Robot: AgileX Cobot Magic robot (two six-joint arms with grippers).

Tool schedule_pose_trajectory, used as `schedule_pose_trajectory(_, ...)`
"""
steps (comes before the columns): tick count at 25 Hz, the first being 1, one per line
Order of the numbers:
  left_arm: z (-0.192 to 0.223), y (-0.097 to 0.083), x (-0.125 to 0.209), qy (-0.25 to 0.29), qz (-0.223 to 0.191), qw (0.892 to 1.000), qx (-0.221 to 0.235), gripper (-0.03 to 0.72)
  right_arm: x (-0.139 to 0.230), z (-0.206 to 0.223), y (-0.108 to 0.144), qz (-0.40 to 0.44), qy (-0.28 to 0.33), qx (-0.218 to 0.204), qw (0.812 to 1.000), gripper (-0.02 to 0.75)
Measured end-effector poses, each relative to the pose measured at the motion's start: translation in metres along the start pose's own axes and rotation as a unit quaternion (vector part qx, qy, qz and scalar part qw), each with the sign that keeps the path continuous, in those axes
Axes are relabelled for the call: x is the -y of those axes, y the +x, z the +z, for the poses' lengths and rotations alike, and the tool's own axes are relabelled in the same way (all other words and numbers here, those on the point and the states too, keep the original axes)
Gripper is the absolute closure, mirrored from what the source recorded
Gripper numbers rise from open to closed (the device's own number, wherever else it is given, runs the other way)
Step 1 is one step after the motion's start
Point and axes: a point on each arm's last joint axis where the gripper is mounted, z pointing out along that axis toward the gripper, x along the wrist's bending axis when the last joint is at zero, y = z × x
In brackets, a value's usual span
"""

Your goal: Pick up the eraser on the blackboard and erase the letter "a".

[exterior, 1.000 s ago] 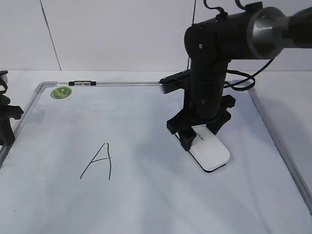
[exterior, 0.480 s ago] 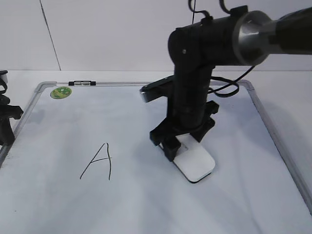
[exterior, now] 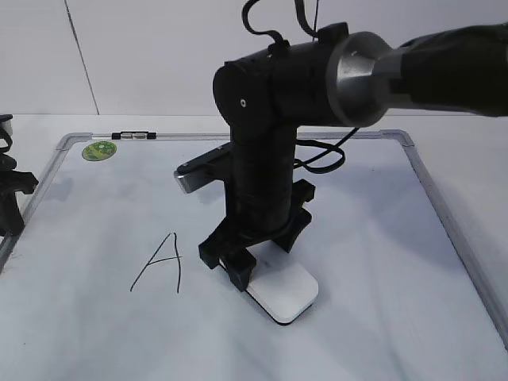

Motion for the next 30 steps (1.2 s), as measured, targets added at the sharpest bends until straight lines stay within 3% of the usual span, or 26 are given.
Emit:
schedule_pose_trajectory(9,0.0,0.0,0.0,-0.001,0.0,1.0,0.0,0.561,-0.025,-0.051,-0.012,0.01,-0.079,0.006,0.997,0.153)
schedule_pose_trajectory(16,0.0,0.0,0.0,-0.001,0.0,1.0,0.0,0.548,-0.016,-0.057,-0.084,0.089,-0.084,0.018,0.992,0.153)
schedule_pose_trajectory(23,0.0,0.0,0.0,-0.001,0.001,1.0,-0.001,0.54,0.007,-0.066,-0.158,0.195,-0.09,0.037,0.976,0.154)
schedule_pose_trajectory(30,0.0,0.0,0.0,-0.001,0.001,1.0,-0.002,0.531,0.041,-0.048,-0.187,0.262,-0.043,0.031,0.964,0.154)
